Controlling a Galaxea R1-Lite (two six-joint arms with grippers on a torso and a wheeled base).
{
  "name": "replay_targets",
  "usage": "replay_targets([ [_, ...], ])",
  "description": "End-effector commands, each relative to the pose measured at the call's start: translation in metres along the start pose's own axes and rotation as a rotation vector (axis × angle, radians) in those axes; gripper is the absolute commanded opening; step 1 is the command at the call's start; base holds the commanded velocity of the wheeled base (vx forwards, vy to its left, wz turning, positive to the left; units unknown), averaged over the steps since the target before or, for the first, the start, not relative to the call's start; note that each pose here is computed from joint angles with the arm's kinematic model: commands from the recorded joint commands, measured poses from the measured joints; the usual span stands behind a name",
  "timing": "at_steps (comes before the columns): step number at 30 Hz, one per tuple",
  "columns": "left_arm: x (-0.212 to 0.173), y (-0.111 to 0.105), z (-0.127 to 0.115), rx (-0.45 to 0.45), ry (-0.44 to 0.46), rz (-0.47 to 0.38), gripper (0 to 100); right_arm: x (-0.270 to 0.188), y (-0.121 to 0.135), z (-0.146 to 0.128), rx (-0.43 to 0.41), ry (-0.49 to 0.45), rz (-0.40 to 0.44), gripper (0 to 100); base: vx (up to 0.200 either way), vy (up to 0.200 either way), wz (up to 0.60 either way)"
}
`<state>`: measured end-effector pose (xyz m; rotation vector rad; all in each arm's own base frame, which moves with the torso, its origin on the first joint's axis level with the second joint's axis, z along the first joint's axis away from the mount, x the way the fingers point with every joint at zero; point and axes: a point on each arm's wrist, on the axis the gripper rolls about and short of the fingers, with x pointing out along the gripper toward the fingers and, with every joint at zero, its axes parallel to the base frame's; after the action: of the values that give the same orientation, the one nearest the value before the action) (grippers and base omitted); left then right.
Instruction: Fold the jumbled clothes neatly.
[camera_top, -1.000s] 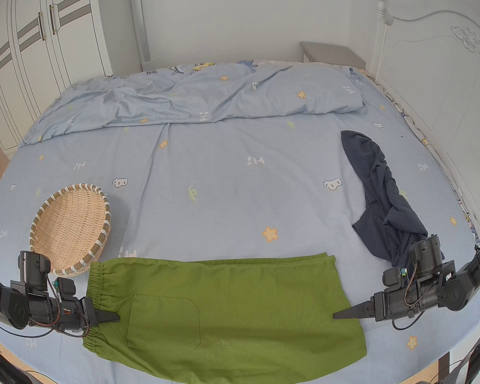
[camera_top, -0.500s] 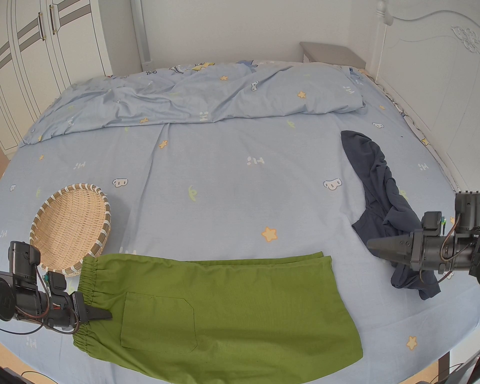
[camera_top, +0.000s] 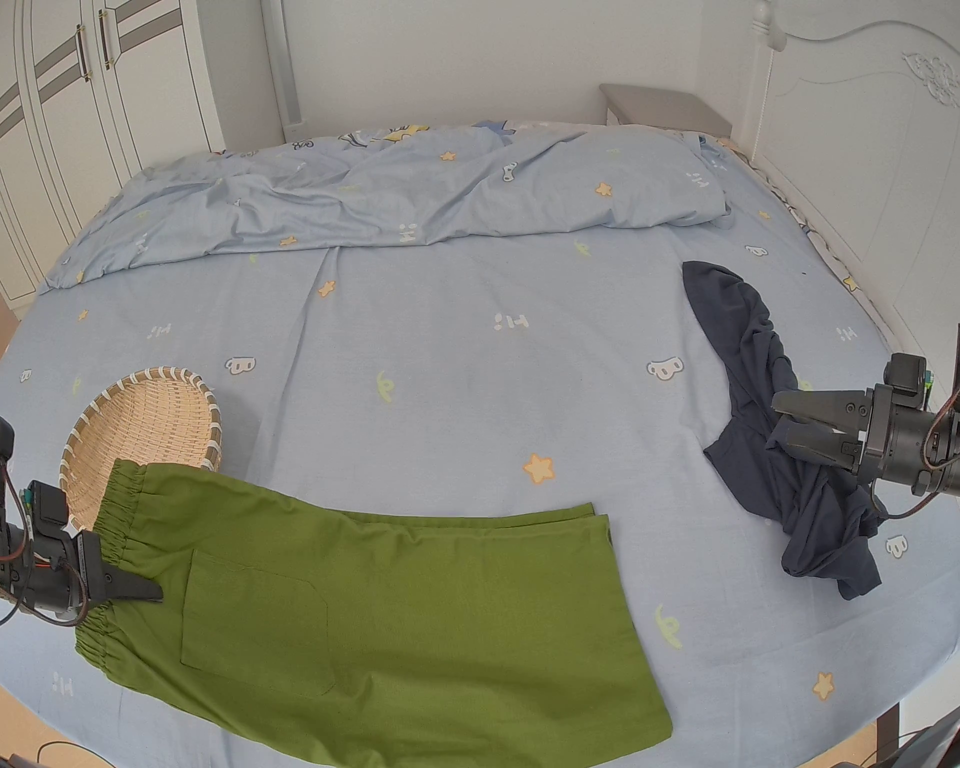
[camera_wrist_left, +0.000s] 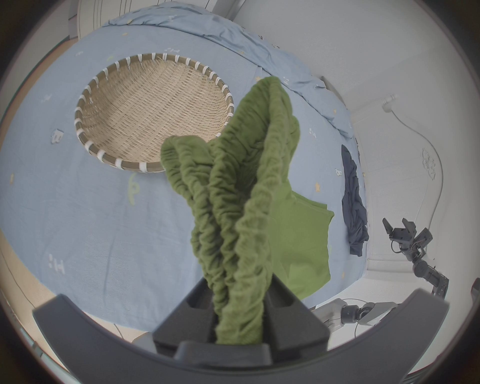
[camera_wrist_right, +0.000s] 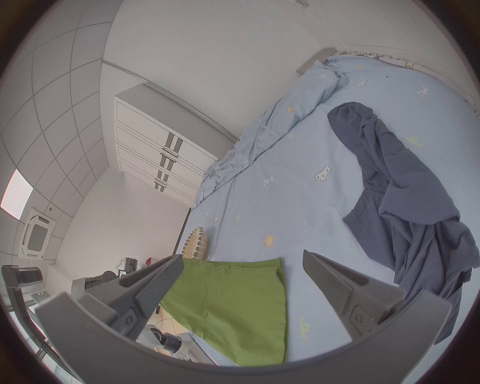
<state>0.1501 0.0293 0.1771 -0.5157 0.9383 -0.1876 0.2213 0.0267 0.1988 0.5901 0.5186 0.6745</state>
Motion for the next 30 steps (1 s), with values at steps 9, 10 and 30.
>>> replay_targets([
  [9, -0.030, -0.024, 0.022, 0.165, -0.063, 0.144, 0, -0.003, 0.005, 0.000, -0.013, -0.010, 0.011, 100, 0.000, 0.000, 0.00],
  [10, -0.028, -0.030, 0.022, 0.196, -0.054, 0.167, 0, -0.003, 0.005, 0.000, -0.013, -0.010, 0.011, 100, 0.000, 0.000, 0.00],
  [30, -0.007, -0.162, 0.014, 0.219, 0.119, 0.022, 0, -0.001, 0.003, -0.002, -0.006, 0.001, 0.008, 100, 0.000, 0.000, 0.00],
])
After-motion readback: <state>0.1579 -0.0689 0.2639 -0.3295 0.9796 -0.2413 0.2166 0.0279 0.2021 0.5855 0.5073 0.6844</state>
